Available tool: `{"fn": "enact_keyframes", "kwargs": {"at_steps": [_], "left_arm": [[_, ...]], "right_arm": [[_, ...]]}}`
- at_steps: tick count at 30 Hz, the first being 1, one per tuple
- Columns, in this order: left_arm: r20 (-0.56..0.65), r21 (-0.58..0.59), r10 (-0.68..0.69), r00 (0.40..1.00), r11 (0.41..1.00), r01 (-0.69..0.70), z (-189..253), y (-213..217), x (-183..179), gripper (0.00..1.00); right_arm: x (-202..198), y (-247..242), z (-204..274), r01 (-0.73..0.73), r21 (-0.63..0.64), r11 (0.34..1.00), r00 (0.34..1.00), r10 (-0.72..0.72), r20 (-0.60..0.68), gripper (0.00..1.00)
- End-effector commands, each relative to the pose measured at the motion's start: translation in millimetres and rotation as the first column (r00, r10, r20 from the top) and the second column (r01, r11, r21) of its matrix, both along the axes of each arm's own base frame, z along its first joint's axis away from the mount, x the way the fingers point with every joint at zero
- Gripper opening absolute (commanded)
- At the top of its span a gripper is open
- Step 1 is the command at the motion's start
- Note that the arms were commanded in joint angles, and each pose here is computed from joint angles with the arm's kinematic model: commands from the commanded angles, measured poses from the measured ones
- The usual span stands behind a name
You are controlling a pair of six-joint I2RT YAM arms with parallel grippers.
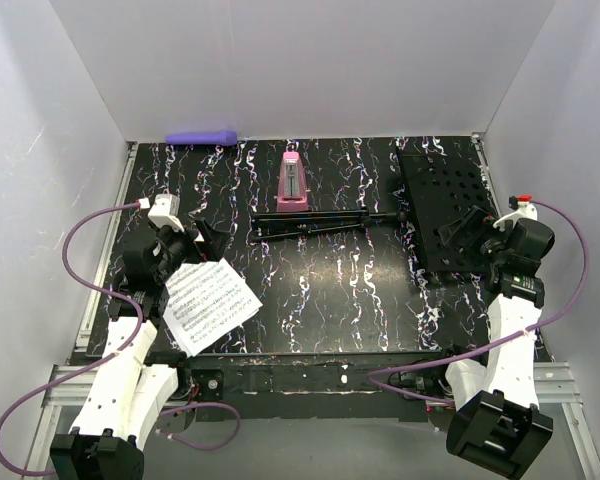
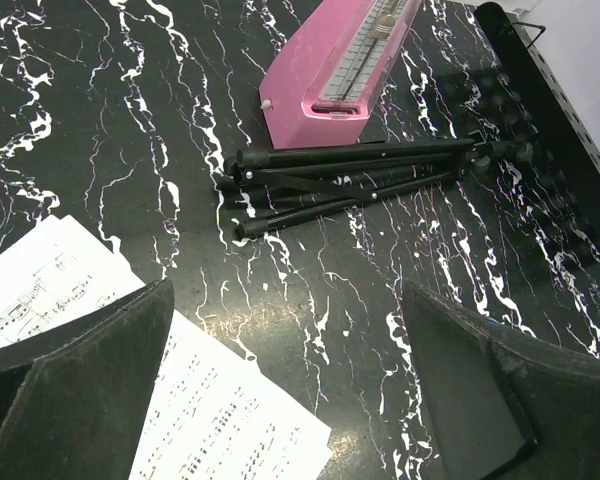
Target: Set up the instrument practice props
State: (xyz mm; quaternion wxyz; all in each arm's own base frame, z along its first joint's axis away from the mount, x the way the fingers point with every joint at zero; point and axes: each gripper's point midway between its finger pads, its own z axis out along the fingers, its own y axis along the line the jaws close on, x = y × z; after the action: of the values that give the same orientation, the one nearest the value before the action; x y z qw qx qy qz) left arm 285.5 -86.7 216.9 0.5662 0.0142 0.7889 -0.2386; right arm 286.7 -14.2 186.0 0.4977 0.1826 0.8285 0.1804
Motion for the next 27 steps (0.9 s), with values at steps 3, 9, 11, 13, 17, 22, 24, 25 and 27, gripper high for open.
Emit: {"fn": "enact_keyframes", "kwargs": {"at_steps": [3, 9, 11, 13, 17, 22, 24, 25, 27], "left_arm": [[0.013, -0.009, -0.021, 1.0, 1.0, 0.021, 5.8, -4.0, -0.8, 0.98], [0.017, -0.015, -0.083, 0.996, 0.996, 0.083, 6.7, -13.3, -4.1, 0.98], [0.022, -0.019, -0.107, 0.994, 0.994, 0.107, 7.7, -16.7, -5.5, 0.98], [0.014, -0.029, -0.134, 0.991, 0.991, 0.134, 6.9, -21.3, -6.7, 0.98], [-0.029, -0.088, -0.203, 0.979, 0.976, 0.199, 10.5, -35.0, -6.5, 0.98], [-0.102, -0.086, -0.347, 0.932, 0.937, 0.339, 28.4, -75.7, -12.2, 0.98], [-0.129, -0.006, -0.376, 0.917, 0.925, 0.379, 31.5, -95.5, -14.1, 0.98], [-0.148, 0.026, -0.397, 0.906, 0.914, 0.405, 30.5, -106.9, -14.7, 0.98], [-0.191, 0.098, -0.422, 0.886, 0.89, 0.445, 26.3, -122.4, -11.6, 0.98]], "right_arm": [[4.2, 1.5, 22.1, -0.011, 0.008, 1.0, 0.999, 0.01, 0.054, 0.98], [2.5, 9.0, 20.9, -0.065, -0.001, 0.998, 0.995, 0.065, 0.075, 0.98], [2.2, 12.6, 17.7, -0.102, -0.016, 0.995, 0.991, 0.103, 0.088, 0.98], [-0.6, 23.6, 12.4, -0.186, -0.033, 0.982, 0.975, 0.188, 0.115, 0.98], [-16.3, 56.8, 10.8, -0.429, -0.097, 0.898, 0.878, 0.44, 0.188, 0.98], [-28.9, 70.4, 7.7, -0.533, -0.096, 0.841, 0.823, 0.541, 0.171, 0.98], [-37.2, 80.1, 5.6, -0.606, -0.105, 0.789, 0.77, 0.615, 0.17, 0.98], [-41.0, 85.7, 7.8, -0.64, -0.105, 0.761, 0.74, 0.648, 0.183, 0.98], [-49.5, 95.0, 9.1, -0.697, -0.11, 0.709, 0.682, 0.702, 0.203, 0.98]]}}
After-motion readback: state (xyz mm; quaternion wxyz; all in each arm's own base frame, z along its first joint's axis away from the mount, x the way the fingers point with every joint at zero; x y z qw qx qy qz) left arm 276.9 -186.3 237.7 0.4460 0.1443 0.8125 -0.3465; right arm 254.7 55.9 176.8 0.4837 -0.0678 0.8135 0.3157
